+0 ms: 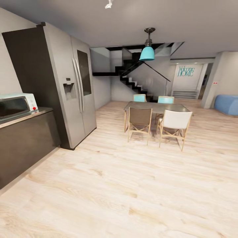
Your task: In the kitchen, take the Vidalia onion out of the sink, dice it on the chopping board with the paring knife, put the diced onion into the bowl on the countertop, then place both the paring knife and the chopping board into the sink.
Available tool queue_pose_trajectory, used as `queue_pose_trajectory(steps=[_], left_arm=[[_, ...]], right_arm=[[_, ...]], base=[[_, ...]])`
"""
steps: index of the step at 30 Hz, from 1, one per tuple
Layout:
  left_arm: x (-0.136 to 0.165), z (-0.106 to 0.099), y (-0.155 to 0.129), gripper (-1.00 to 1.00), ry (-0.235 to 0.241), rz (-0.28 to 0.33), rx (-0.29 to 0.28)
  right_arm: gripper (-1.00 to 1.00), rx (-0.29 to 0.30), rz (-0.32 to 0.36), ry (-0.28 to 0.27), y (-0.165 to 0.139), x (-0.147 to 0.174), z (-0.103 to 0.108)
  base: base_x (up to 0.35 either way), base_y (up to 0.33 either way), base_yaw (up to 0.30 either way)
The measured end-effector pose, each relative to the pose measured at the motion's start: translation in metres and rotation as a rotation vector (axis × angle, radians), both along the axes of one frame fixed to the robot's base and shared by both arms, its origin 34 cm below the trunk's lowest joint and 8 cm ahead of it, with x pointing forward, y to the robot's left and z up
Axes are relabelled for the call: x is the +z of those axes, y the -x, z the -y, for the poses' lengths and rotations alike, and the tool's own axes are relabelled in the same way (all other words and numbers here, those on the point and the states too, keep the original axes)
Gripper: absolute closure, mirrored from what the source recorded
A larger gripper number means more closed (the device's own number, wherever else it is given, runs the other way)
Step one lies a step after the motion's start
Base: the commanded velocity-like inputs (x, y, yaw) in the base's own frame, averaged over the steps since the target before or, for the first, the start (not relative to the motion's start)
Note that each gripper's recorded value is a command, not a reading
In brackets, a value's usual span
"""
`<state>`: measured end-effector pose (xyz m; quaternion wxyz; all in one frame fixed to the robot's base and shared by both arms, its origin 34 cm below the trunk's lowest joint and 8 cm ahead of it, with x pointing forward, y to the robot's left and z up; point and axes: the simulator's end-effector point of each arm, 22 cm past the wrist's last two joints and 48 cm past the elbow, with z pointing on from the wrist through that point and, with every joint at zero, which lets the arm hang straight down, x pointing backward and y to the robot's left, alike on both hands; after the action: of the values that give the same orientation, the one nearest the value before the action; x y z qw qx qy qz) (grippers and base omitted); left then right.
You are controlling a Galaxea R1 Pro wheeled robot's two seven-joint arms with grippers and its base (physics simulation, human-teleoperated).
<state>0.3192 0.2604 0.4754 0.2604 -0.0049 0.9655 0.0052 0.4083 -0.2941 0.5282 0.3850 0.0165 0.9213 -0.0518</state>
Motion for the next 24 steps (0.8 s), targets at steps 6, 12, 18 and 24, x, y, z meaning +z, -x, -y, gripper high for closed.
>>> queue_pose_trajectory(steps=[6,12,18,24], left_arm=[[0.0,-0.0007,0.0001,-1.0,-0.001,0.0,0.0],[-0.0016,0.0008,0.0047,-1.0,0.0,-0.008,-0.002],[-0.0022,0.0017,0.0061,-1.0,0.002,-0.011,-0.002],[-0.0023,0.0013,0.0062,-1.0,0.001,-0.012,-0.001]], right_arm=[[-1.0,0.0,-0.001,-0.002,0.0007,-0.0005,-0.0014],[-1.0,0.0,-0.002,-0.002,0.0012,-0.0008,-0.0017],[-1.0,0.0,-0.012,-0.002,0.0051,-0.0034,-0.0017],[-1.0,0.0,-0.016,-0.002,0.0065,-0.0044,-0.0018]], base=[[0.0,0.0,0.277],[0.0,0.0,0.28],[0.0,-0.041,0.28],[0.0,-0.253,0.28]])
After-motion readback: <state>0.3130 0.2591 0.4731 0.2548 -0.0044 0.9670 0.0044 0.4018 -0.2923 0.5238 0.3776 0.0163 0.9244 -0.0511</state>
